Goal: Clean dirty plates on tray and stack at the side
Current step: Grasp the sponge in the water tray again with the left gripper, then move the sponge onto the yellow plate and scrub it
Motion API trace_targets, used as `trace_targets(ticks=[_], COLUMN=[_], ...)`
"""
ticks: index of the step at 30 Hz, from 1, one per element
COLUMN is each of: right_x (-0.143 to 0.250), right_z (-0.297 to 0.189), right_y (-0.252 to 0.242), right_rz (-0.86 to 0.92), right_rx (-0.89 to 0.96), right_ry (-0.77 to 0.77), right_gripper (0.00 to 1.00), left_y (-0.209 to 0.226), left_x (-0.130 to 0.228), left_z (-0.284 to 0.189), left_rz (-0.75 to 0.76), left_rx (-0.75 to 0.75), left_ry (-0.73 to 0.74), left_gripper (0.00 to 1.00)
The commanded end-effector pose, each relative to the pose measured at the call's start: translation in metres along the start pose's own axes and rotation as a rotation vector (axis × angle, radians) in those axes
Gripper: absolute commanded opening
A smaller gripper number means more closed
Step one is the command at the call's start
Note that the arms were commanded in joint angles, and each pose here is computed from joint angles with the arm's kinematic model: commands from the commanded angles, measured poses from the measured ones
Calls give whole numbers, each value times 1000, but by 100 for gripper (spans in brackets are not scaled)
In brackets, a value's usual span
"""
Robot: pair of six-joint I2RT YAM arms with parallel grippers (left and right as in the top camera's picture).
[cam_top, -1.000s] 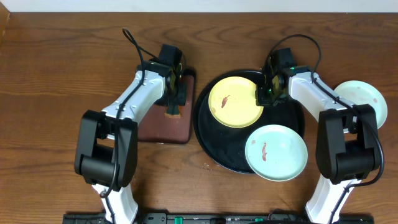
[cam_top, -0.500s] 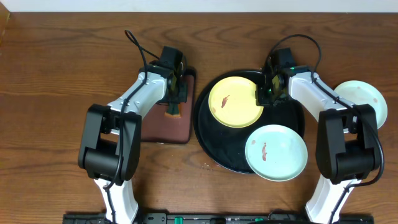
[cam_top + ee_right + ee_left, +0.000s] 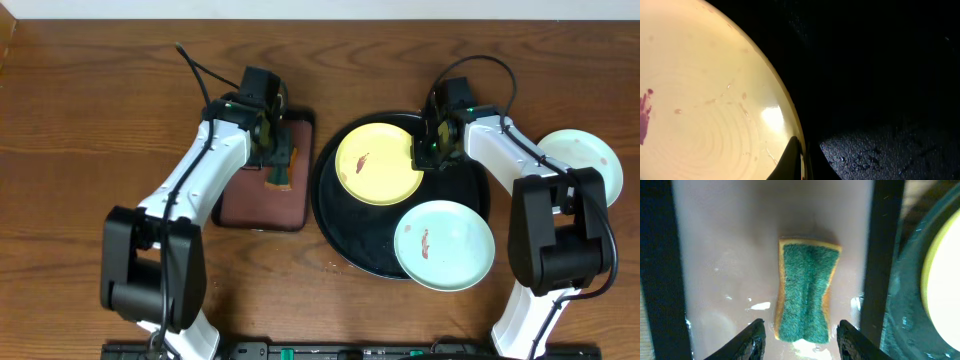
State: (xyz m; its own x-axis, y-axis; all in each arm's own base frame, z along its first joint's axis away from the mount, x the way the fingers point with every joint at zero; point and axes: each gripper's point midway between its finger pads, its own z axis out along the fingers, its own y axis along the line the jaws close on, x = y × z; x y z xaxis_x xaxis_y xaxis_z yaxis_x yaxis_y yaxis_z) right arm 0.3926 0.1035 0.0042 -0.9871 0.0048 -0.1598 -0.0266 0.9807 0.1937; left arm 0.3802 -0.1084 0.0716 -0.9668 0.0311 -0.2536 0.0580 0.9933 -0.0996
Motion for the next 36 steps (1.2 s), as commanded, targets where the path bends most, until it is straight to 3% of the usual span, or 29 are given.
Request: trace_targets(ticks=[1, 6, 8, 10, 11, 19, 26, 33, 34, 36], right_x=[17, 17, 17, 18, 18, 19, 19, 11, 11, 11], right_z=[8, 8, 8, 8, 8, 8, 8, 9, 9, 9], right_y=[-13, -13, -13, -13, -13, -12, -13, -10, -10, -10], right_rz=[0, 0, 0, 0, 1, -2, -68, -95, -95, -95], right_rx=[43, 43, 43, 43, 44, 44, 42, 36, 35, 35], right_ry=[56, 56, 56, 59, 61, 63, 64, 31, 29, 29], right_gripper=[1, 1, 1, 1, 1, 1, 1, 1, 3, 24], left_y=[7, 5, 5, 5, 5, 3, -11, -62, -70, -87], left_x=[22, 39, 40, 40, 39, 17, -14, -42, -44, -49], left_z=[29, 63, 70, 71, 71, 36, -16, -53, -53, -52], left_rz=[6, 3, 3, 3, 3, 6, -32, -125, -140, -146], left_rx=[-24, 0, -3, -3, -2, -8, 28, 191, 215, 256], left_ry=[89, 159, 167, 165, 162, 100, -37, -157, -164, -182], left_gripper=[46, 41, 29, 9, 8, 7, 7, 8, 8, 7])
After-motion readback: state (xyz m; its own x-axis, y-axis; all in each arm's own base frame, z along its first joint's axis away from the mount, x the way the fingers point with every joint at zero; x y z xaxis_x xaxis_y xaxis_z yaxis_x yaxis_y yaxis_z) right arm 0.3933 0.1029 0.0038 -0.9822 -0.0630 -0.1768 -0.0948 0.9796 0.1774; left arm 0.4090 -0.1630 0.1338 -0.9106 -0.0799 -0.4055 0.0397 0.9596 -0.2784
